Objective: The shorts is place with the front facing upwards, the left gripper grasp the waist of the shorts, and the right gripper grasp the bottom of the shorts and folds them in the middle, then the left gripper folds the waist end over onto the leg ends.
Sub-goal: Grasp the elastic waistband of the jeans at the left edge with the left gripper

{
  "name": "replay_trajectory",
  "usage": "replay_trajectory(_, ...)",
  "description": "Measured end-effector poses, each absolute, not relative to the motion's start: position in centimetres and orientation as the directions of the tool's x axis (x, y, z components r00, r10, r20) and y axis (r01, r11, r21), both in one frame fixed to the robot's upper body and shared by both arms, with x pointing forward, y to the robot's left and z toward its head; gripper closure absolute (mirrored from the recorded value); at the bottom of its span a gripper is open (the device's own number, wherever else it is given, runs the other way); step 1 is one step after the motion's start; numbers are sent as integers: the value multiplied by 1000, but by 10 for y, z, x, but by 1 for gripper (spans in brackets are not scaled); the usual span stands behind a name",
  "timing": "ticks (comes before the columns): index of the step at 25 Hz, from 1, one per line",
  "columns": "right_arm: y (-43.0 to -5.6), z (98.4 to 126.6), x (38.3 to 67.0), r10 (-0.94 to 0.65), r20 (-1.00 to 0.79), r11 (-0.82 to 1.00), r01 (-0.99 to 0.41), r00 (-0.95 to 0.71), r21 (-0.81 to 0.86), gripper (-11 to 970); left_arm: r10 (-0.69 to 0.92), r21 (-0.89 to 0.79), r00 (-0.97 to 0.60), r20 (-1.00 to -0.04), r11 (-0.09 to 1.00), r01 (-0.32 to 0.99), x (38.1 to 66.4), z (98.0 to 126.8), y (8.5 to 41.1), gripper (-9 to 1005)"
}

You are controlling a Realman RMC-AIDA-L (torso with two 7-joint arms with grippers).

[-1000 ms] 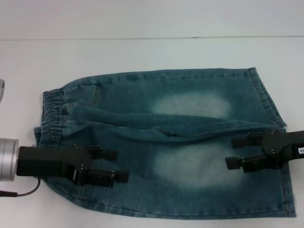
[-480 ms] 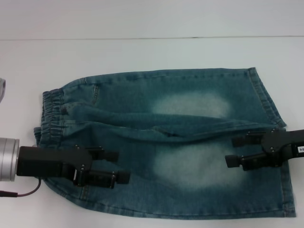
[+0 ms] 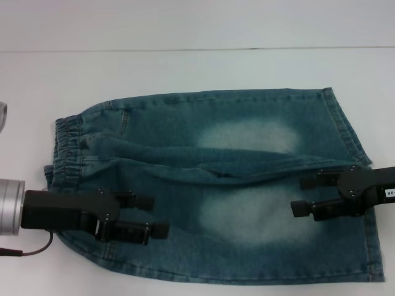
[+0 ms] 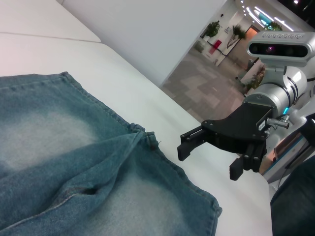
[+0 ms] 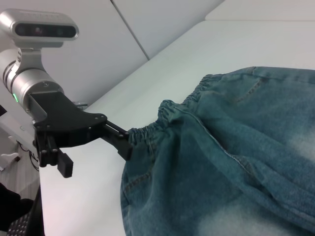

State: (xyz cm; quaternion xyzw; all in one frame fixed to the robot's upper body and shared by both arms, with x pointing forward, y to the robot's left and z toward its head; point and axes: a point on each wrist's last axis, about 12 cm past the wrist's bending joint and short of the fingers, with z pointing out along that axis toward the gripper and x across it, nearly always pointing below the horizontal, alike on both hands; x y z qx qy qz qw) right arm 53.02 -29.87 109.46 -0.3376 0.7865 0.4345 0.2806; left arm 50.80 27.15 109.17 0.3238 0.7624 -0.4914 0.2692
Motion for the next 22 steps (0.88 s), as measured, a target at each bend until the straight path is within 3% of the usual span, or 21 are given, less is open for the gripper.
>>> replay_trajectory(7,-297,1092,532,-290,-735,407,-774,-614,485,17,262,-570,-675,-690,379,729,518,1108,287,97)
replay_trajectory(15,-293,1090,532,-291,-740,402,-779,-607,481,17,273,-518,-798,-537,640,567,519,1120,338,102)
replay_trajectory(22,-291,1088,533,-294,-742,412,-780,-602,470,18,220,-457,-869,-443,779,430,517,1114,368,106)
